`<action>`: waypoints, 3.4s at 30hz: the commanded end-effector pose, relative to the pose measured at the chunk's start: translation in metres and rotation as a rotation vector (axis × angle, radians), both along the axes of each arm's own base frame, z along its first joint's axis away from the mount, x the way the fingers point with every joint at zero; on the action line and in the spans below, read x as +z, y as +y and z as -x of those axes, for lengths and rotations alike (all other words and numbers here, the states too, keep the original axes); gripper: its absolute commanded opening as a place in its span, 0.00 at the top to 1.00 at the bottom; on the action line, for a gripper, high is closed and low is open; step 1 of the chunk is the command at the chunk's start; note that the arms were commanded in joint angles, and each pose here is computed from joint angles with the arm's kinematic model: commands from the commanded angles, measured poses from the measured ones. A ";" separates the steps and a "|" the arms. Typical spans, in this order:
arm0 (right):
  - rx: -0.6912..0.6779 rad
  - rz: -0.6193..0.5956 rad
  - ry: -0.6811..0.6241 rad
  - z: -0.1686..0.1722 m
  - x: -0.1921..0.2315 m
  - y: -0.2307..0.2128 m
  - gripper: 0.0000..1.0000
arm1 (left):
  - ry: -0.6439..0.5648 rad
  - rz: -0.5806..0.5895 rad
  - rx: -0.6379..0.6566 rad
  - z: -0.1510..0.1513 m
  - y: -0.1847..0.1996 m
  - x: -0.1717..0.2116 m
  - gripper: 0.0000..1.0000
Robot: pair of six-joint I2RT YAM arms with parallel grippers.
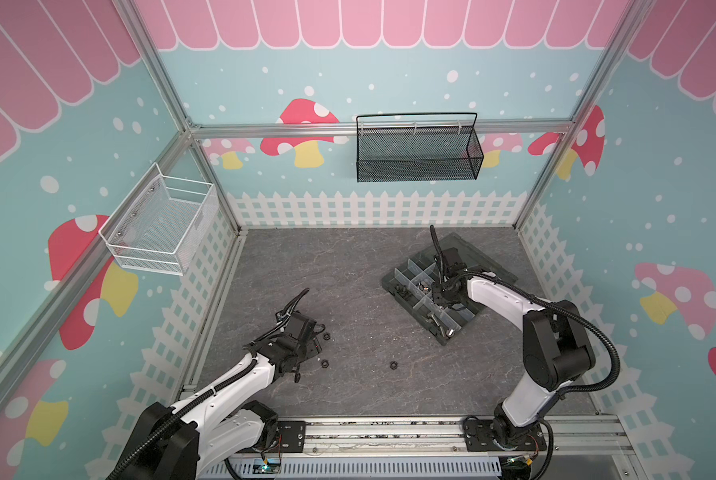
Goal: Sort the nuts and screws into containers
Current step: 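Open the right gripper to drop the hex nut into the compartment, then raise the right gripper while the left gripper lowers over a silver hex nut, then close the left gripper on the black hex nut, then carry the black nut over the box while the right arm swings aside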
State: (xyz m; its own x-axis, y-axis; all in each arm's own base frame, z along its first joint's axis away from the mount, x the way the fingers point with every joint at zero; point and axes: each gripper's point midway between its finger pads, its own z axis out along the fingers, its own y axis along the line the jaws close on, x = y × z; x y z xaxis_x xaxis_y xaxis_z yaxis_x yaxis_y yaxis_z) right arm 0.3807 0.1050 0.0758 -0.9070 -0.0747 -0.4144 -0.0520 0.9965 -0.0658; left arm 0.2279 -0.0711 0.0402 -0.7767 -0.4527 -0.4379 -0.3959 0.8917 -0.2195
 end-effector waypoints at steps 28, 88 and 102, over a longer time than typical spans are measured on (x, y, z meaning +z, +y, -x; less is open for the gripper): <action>-0.050 -0.066 -0.329 0.015 0.103 -0.019 0.19 | 0.134 -0.095 -0.017 -0.003 0.000 -0.021 0.51; -0.077 -0.118 -0.360 0.029 0.113 -0.021 0.03 | 0.172 -0.078 -0.013 0.000 0.001 -0.022 0.86; -0.164 -0.142 -0.429 0.037 0.130 -0.033 0.03 | -0.127 -0.034 -0.318 -0.068 -0.113 0.066 0.88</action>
State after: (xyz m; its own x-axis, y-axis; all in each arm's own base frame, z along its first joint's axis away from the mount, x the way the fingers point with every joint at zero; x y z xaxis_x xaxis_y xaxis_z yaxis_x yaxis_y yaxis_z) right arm 0.3490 0.0838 0.1879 -0.6991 0.0827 -0.7102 0.0495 0.9965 0.0672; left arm 0.2754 -0.1585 0.0904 -0.8417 -0.2294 -0.4888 -0.1449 0.9680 -0.2047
